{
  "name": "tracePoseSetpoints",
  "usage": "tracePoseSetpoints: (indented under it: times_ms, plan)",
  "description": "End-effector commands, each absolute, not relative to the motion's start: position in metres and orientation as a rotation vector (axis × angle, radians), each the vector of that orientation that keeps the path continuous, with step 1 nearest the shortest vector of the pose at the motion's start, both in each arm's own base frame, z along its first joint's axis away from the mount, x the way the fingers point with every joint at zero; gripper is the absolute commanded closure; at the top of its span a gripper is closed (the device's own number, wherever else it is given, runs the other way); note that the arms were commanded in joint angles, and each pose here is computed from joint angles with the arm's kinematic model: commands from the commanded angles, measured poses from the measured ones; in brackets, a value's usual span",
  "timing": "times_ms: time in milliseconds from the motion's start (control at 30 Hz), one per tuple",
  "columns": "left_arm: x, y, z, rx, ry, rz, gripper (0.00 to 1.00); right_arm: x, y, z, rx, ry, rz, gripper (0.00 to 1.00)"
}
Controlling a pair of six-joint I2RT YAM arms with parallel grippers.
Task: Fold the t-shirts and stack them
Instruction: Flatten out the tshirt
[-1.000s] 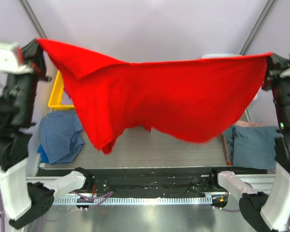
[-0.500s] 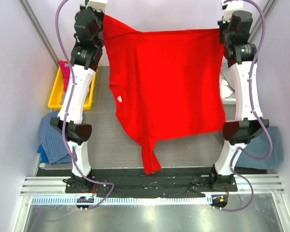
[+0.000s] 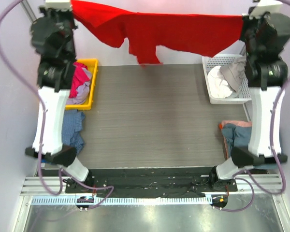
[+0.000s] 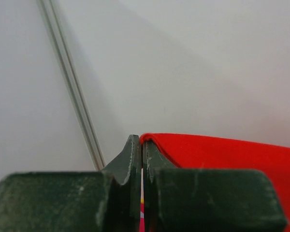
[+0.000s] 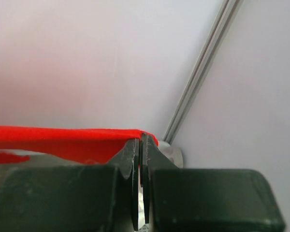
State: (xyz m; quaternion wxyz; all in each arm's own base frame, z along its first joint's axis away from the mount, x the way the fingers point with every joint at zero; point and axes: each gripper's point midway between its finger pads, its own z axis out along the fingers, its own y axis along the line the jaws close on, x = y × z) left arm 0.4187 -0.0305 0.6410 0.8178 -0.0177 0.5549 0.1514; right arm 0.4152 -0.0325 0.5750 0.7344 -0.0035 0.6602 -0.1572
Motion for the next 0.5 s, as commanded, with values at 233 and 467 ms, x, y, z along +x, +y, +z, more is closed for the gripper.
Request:
tracePoseSetpoints:
  times_ms: [233, 467]
  plan:
    - [0.366, -0.02, 0.589, 0.01, 1.291, 0.279, 1.0, 0.344, -0.024, 0.513, -0.048, 1.55, -0.258, 0.99]
    - [0.334, -0.009, 0.618, -0.06, 1.238, 0.236, 1.0, 0.313, -0.027, 0.543, -0.03, 1.481, -0.263, 0.99]
